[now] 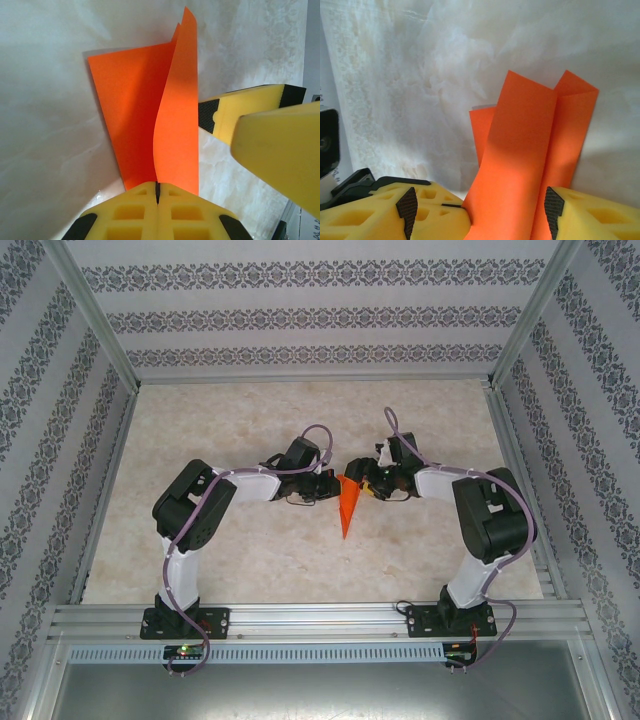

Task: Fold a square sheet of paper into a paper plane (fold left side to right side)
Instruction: Fold the wing for the fifth time at the center of the table.

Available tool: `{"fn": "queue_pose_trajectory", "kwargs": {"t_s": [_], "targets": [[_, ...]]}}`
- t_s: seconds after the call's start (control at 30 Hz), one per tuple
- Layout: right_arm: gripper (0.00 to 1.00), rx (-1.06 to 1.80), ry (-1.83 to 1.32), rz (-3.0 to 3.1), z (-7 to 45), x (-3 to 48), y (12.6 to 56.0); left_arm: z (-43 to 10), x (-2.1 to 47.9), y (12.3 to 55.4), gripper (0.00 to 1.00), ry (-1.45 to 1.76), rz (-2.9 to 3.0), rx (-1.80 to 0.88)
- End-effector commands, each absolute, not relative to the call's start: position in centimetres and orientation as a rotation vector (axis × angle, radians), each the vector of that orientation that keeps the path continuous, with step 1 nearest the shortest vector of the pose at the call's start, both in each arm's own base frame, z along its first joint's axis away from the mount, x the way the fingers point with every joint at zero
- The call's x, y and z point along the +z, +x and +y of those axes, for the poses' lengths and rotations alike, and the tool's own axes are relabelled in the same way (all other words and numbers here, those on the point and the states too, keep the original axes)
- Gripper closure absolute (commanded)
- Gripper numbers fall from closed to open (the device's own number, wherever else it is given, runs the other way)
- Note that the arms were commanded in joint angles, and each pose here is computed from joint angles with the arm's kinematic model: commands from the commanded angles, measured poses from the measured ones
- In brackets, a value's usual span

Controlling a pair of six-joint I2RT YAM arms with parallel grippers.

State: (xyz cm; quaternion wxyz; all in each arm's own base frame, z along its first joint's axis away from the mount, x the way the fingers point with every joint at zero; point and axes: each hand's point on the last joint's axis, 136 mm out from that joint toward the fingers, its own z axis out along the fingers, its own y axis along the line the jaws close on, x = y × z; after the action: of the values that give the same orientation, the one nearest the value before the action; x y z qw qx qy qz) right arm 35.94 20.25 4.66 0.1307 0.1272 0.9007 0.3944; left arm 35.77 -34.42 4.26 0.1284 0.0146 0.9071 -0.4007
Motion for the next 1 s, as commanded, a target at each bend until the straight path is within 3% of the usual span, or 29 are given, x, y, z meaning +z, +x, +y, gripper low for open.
{"fn": "queue_pose_trajectory", "kwargs": {"t_s": [0.0, 0.6, 0.97], "targets": [[0.30, 1.094, 0.330, 2.663, 20.5, 3.7, 35.8, -34.2, 3.6, 36.3, 1.00, 0.061, 2.648, -1.144], [0.30, 1.021, 0.297, 2.747, 20.8, 2.0, 35.1, -34.1, 2.6, 36.9, 1.00, 0.074, 2.667, -1.093], [0.30, 1.044, 0.276, 2.696, 20.8, 3.7, 35.6, -33.8, 1.3, 36.4, 1.00, 0.063, 2.703, -1.082]]}}
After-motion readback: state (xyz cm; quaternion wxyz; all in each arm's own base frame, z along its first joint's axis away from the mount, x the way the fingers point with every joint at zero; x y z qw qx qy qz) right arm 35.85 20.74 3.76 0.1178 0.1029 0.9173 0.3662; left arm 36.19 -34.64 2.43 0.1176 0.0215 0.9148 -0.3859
